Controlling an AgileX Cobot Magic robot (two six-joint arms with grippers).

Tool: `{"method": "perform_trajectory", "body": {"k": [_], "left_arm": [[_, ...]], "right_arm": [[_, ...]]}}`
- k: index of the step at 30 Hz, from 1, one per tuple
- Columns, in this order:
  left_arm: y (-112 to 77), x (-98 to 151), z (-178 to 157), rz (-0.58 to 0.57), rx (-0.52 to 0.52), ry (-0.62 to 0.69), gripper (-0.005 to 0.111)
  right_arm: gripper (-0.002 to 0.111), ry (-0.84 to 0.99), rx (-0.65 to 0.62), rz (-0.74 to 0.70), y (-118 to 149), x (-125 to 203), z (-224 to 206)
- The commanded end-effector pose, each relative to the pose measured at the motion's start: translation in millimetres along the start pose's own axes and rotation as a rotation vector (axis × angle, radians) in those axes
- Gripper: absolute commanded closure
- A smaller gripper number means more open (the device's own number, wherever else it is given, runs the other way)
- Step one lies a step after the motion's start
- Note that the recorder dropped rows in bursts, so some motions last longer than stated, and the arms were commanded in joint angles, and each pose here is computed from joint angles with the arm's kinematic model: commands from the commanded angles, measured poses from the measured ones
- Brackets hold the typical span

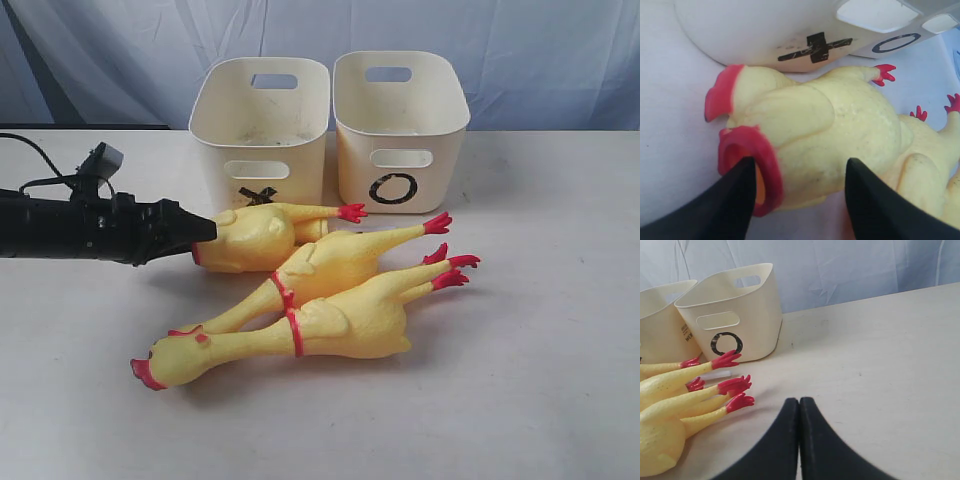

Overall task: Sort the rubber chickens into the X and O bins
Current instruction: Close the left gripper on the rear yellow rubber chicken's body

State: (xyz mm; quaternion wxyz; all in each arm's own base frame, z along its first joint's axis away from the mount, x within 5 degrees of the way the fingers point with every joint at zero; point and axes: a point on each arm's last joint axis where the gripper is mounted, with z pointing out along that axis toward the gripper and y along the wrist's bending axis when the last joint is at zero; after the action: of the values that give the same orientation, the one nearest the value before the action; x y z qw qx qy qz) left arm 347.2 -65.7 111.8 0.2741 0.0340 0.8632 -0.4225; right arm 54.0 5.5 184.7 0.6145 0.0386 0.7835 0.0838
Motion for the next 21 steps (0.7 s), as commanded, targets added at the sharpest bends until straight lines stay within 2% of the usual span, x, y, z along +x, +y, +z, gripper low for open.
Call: {"method": "perform_trajectory", "body": {"k": [1,8,14,17,21], "left_arm": [[-5.1,3,10,0.003,0.018,0.026,0.055],[3.8,10,20,-0.019,0.017,0.060,0.055],[5.0,9,20,-0.027,0.004,0.049,0.064],[5.0,10,20,-0.020,0.004,0.057,0.072],[4.7,13,20,0.005,0.009,0.086,0.090]], "right_arm": [[0.109,-0.012,-0.001,-0.010,0,-1,0],[0.109,-0.012,-0.001,-0.010,0,-1,0],[0.109,-0.012,-0.001,-0.010,0,-1,0],[0.109,-0.012,-0.001,-0.010,0,-1,0],[0.109,-0.012,-0.001,-0.010,0,-1,0]]}}
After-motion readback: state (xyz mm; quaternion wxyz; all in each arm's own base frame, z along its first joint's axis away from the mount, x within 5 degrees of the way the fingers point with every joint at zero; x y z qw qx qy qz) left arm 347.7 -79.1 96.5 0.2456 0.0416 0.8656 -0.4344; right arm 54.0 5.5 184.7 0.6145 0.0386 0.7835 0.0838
